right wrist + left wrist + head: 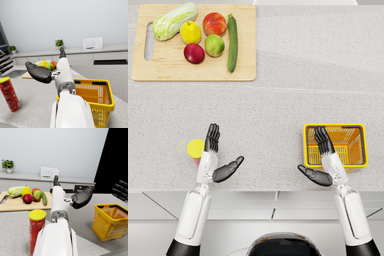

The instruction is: Pick up the red potato chip and place it into the yellow basket

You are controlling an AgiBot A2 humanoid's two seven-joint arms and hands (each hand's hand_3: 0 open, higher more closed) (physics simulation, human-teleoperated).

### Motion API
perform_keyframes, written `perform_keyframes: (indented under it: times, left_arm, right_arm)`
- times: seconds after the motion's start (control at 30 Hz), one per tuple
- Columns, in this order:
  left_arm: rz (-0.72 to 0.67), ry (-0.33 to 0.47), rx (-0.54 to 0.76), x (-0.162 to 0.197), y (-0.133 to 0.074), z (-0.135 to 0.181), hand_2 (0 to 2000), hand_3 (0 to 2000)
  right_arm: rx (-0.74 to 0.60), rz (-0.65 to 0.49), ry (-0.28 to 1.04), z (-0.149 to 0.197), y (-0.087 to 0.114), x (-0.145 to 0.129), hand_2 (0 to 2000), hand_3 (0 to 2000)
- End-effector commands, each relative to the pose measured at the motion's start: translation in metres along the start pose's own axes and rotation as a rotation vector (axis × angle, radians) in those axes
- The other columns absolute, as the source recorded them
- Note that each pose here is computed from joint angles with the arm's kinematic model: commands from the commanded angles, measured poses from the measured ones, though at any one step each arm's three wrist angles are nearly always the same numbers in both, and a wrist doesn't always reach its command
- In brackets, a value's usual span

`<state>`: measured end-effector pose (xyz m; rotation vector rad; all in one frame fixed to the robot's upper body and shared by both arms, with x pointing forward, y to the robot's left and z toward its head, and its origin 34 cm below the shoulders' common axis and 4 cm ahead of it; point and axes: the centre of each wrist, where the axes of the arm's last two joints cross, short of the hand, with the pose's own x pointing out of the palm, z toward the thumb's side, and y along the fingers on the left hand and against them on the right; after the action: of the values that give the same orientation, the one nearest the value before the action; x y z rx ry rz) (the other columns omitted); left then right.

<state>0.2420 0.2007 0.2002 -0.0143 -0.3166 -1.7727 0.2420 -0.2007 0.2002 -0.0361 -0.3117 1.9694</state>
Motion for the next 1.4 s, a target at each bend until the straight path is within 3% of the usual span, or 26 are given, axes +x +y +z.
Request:
perform_keyframes:
  times: [0.03,0.4,0.5,0.63,0.8,0.93,1.03,1.27,1.4]
  left_arm:
    - [0.0,0.0,0.0,0.0,0.0,0.0,0,0]
    - [-0.016,-0.002,-0.028,0.004,0.0,-0.007,0,0]
    - [-0.039,-0.003,0.17,-0.003,0.004,0.025,0,0]
    - [0.013,0.007,0.284,-0.022,0.008,0.046,0,0]
    - [0.122,0.23,0.31,-0.041,0.003,0.05,0,0]
    - [0.175,0.399,0.261,-0.048,0.0,0.038,0,0]
    - [0.204,0.459,0.181,-0.056,-0.003,0.02,0,0]
    - [0.251,0.454,-0.075,-0.08,-0.007,-0.043,0,0]
    - [0.267,0.433,-0.198,-0.089,-0.008,-0.075,0,0]
  right_arm:
    - [0.0,0.0,0.0,0.0,0.0,0.0,0,0]
    - [0.027,0.017,-0.008,-0.007,-0.001,0.004,0,0]
    - [-0.204,-0.09,0.009,0.033,-0.003,-0.005,0,0]
    - [-0.327,-0.196,0.035,0.057,0.002,-0.024,0,0]
    - [-0.315,-0.324,0.257,0.057,0.013,-0.04,0,0]
    - [-0.295,-0.388,0.432,0.057,0.019,-0.046,0,0]
    - [-0.265,-0.4,0.494,0.052,0.021,-0.045,0,0]
    - [-0.176,-0.402,0.499,0.029,0.026,-0.045,0,0]
    - [-0.19,-0.394,0.499,0.032,0.023,-0.042,0,0]
